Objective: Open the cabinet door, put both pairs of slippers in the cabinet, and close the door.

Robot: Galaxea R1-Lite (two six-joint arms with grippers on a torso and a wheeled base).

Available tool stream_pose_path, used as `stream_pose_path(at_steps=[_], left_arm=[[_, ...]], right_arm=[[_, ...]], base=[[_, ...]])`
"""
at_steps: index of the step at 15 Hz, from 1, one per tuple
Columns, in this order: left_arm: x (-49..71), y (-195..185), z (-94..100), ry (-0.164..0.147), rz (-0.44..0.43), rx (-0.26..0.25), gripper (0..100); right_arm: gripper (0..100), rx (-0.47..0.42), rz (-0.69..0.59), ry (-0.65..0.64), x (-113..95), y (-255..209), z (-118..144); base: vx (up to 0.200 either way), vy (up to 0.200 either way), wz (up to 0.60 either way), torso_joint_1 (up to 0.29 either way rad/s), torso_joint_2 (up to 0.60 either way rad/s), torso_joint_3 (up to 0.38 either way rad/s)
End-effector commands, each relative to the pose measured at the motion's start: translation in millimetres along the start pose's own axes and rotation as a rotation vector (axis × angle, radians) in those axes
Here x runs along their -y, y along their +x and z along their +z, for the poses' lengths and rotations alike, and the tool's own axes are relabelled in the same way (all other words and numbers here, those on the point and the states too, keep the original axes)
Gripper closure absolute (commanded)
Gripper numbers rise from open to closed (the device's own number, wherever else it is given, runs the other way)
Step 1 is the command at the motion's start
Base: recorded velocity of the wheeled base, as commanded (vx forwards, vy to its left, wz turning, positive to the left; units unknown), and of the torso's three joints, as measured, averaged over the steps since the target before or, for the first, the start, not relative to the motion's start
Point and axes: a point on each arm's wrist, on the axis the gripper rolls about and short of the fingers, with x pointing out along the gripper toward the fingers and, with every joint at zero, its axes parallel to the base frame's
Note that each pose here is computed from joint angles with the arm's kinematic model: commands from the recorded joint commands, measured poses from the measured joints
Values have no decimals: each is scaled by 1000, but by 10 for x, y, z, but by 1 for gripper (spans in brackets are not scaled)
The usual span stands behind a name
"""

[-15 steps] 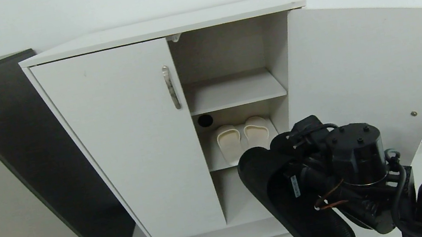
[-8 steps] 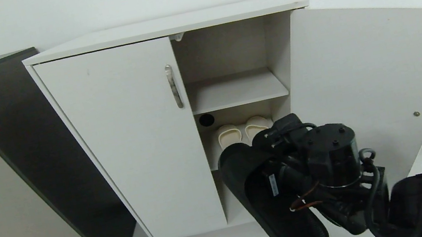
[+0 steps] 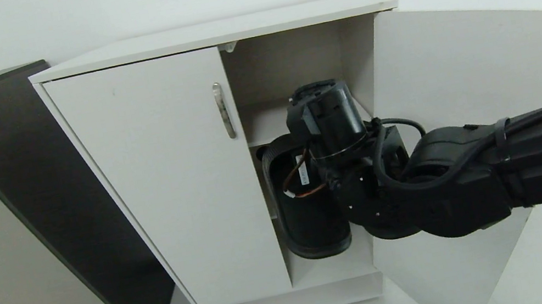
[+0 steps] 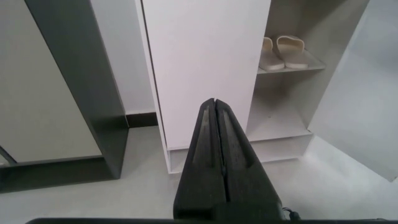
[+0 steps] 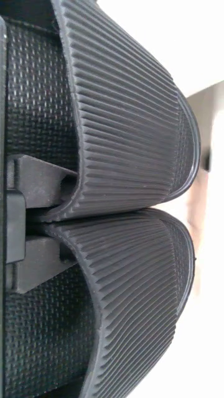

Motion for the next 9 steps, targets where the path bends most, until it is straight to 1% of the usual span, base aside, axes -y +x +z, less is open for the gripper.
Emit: stream_pose_path(at_steps=[1, 3, 9], left_arm=[[0, 1, 0, 0, 0, -2, 100], [0, 1, 0, 0, 0, -2, 100], [0, 1, 0, 0, 0, -2, 100]], right_arm=[[100, 21, -8, 22, -59, -16, 116], [100, 16, -11, 15, -63, -8, 98], [100, 4, -17, 0, -104, 57, 22]], base=[[0, 0, 0, 0, 0, 0], [0, 0, 0, 0, 0, 0], [200, 0, 0, 0, 5, 2]])
